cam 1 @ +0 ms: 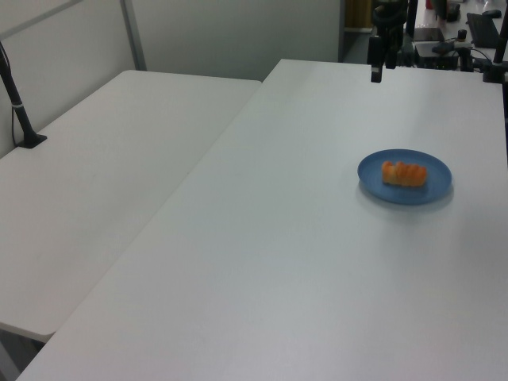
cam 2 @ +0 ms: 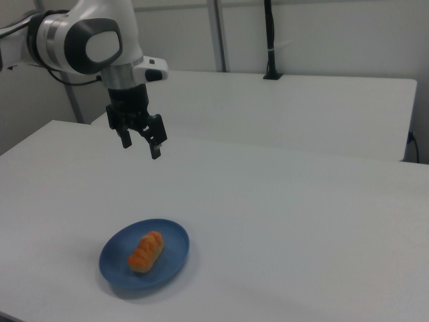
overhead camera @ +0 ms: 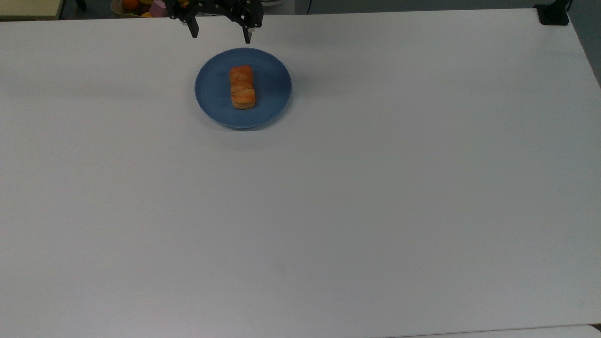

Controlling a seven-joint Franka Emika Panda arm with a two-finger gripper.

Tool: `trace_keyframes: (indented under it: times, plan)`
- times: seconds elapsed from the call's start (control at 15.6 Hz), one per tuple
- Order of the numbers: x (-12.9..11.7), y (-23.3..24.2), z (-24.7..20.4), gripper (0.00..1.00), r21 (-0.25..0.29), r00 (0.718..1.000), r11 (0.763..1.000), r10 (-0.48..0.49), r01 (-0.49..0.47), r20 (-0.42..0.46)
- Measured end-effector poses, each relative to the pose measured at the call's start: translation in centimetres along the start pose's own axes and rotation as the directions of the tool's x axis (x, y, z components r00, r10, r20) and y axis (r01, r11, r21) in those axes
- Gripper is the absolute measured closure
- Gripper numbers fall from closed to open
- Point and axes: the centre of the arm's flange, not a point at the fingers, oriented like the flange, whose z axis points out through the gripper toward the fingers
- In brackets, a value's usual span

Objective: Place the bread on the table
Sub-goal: 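Move the open gripper down over the orange bread roll on the plate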

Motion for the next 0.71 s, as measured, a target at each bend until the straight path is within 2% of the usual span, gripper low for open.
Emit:
trace_keyframes:
  times: [0.45,0.71]
  plan:
    - [0.0,0.9,0.2,0.0,-0.004,1.0,1.0,0.015,-0.014,0.012]
    - [-0.1,1.3,3.2,0.0,-0.051,0.998,0.999,0.009,-0.006,0.066]
